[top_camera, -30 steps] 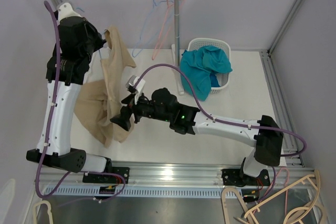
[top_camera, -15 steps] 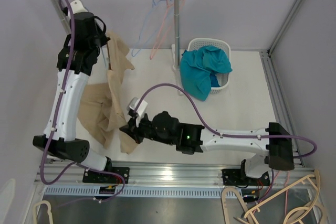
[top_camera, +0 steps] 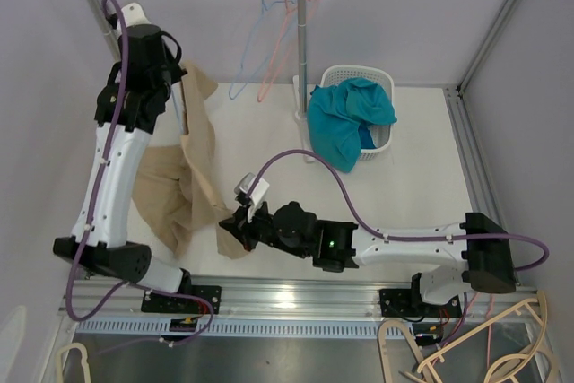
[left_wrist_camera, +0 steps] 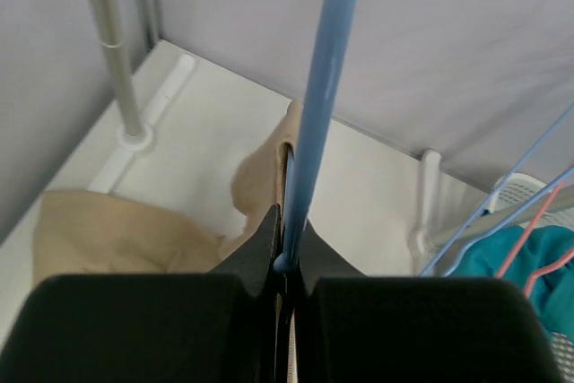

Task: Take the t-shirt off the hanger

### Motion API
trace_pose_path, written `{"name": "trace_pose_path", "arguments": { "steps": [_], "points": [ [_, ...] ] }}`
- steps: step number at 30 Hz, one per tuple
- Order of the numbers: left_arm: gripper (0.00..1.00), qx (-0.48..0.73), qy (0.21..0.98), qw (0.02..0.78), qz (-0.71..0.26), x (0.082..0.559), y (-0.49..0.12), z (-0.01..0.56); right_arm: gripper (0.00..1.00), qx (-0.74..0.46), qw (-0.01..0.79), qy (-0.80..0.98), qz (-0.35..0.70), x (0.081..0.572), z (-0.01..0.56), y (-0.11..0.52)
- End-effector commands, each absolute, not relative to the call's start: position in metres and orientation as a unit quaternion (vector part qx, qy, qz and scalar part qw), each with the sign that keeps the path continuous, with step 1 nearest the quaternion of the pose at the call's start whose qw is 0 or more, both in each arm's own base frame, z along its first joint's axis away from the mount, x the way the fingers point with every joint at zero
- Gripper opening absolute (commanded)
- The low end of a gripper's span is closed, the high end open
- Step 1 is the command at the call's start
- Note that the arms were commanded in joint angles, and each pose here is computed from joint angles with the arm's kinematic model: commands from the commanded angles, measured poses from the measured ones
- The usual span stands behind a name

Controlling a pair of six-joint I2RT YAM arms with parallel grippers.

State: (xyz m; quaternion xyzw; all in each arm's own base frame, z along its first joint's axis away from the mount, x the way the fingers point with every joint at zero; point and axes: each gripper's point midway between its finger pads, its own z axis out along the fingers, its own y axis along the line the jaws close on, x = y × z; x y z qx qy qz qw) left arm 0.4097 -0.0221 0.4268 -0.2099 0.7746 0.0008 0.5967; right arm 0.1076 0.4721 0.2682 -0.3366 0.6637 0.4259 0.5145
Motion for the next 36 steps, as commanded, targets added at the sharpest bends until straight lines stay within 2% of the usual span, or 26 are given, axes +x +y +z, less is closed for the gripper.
{"name": "trace_pose_path", "arguments": {
  "steps": [1,3,7,12,21,25,29,33,36],
  "points": [
    [0.01,-0.228,0.687,0.689,0.028,0.399,0.003,0.486,0.0,-0.385,0.492,0.631,0.46,0.079,0.289,0.482],
    [0.01,-0.232,0.69,0.685,0.04,0.406,0.007,0.492,0.0,-0.396,0.491,0.618,0.469,0.06,0.301,0.483],
    [0.01,-0.235,0.75,0.617,0.041,0.443,-0.008,0.435,0.0,-0.404,0.507,0.602,0.467,0.039,0.323,0.476],
    [0.01,-0.237,0.767,0.597,0.015,0.466,-0.023,0.398,0.0,-0.425,0.516,0.586,0.458,0.019,0.341,0.466],
    [0.01,-0.229,0.78,0.581,0.043,0.488,-0.022,0.387,0.0,-0.432,0.533,0.536,0.493,-0.014,0.362,0.44],
    [0.0,-0.234,0.805,0.545,0.028,0.486,-0.035,0.358,0.0,-0.428,0.591,0.521,0.442,0.016,0.392,0.434],
    [0.01,-0.233,0.8,0.552,0.016,0.482,-0.044,0.353,0.0,-0.437,0.601,0.52,0.42,0.036,0.412,0.438],
    [0.01,-0.217,0.789,0.574,-0.022,0.47,-0.051,0.391,0.0,-0.408,0.575,0.583,0.404,0.074,0.377,0.44],
    [0.01,-0.187,0.802,0.56,-0.091,0.44,-0.075,0.419,0.0,-0.381,0.566,0.609,0.404,0.102,0.351,0.442]
  ]
}}
